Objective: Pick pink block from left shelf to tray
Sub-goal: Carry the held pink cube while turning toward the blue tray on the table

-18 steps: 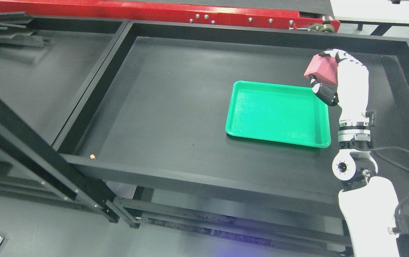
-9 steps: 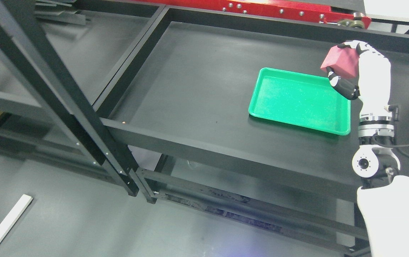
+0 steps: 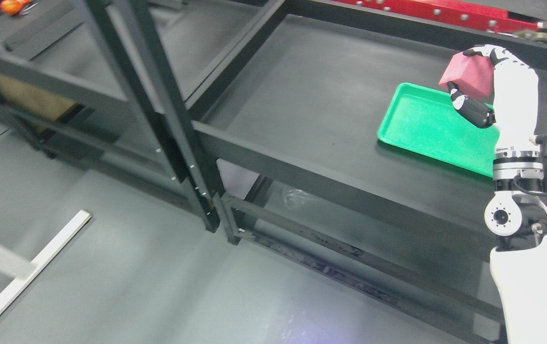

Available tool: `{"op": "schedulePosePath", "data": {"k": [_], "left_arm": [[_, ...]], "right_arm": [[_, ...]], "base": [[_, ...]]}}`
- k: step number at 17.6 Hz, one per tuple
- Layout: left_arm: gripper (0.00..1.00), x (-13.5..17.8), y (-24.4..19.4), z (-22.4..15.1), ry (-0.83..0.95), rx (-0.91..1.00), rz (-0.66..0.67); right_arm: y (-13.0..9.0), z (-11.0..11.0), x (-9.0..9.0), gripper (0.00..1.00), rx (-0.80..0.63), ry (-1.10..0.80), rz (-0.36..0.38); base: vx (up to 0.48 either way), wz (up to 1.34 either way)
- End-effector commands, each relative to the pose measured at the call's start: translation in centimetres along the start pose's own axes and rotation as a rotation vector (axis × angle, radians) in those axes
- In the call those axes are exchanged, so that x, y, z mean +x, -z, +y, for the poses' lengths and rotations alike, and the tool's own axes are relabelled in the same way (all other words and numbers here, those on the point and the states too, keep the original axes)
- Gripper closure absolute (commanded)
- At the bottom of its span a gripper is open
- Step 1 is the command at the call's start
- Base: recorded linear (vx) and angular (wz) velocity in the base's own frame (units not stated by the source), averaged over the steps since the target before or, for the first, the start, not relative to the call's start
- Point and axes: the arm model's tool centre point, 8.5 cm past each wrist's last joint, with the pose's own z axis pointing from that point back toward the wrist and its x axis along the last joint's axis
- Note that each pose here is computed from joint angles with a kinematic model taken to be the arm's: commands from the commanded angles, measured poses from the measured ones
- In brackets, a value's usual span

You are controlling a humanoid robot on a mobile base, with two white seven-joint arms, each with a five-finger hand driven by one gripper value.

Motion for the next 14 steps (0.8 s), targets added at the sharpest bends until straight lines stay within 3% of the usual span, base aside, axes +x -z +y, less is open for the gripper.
{"op": "schedulePosePath", "data": {"k": [1, 14], "left_arm": [[0.00, 0.28, -0.10, 1.01, 0.003, 0.014, -0.009], [0.00, 0.38, -0.10, 1.02, 0.005, 0.014, -0.011]], "right_arm": [[3.39, -3.55, 1.65, 0.97, -0.105, -0.007, -0.067], [3.15, -4.10, 1.49, 0.96, -0.121, 0.027, -0.067]], "base": [[-0.144, 0.52], [-0.133, 0.65]]}}
